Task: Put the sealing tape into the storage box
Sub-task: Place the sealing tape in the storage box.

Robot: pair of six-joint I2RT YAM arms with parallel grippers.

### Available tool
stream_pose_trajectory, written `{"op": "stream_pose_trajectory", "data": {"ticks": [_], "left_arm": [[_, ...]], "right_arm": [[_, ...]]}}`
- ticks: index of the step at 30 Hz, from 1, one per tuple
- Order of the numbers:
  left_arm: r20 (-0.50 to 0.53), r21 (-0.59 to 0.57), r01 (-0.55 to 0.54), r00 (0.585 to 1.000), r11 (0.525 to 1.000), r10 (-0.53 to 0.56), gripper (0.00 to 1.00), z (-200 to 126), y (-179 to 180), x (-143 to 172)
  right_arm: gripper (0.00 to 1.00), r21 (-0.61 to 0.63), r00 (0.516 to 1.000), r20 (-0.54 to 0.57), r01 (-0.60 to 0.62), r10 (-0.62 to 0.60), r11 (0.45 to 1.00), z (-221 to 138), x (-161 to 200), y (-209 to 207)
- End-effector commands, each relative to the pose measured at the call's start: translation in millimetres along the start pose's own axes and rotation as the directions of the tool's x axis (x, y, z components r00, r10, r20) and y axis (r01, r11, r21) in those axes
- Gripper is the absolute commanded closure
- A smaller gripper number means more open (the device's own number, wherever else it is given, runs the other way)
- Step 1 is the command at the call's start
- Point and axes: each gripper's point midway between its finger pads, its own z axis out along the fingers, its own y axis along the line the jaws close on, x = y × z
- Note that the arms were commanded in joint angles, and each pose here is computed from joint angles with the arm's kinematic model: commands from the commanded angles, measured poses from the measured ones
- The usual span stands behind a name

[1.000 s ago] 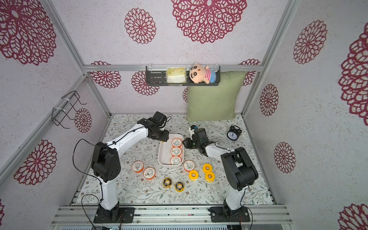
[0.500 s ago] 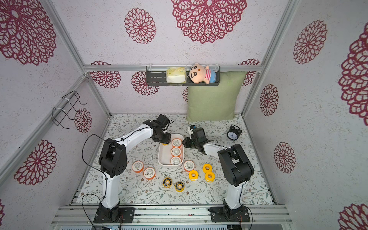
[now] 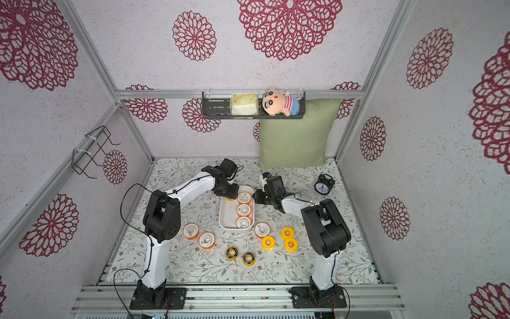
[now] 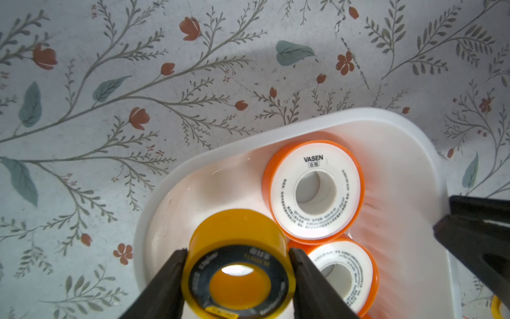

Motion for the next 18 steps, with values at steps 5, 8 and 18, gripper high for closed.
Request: {"op": "stream_pose_trajectory", "data": {"ticks": [5,8,18], "left_arm": [[-0.004,-0.017,0.004,1.0,1.0,-0.004,0.46,5.8,3.5,-2.6],[-0.002,-0.032,0.0,1.0,0.999,0.0,0.46,7.7,4.8,-3.5],[-0.015,-0.072,-0.008,1.0,0.997,0.007,0.44,16.0,7.7,-3.0]], "right_arm": [[0.83,0.011,1.0,-0.013,-0.007,0.007,1.0,3.0,-1.4,-1.8],[0.83,0.011,1.0,-0.014,-0.005,0.005,1.0,3.2,-1.2,-1.5],[0.83,0.009,1.0,-0.016,-0.006,0.006,1.0,3.5,-0.8,-1.8]]}}
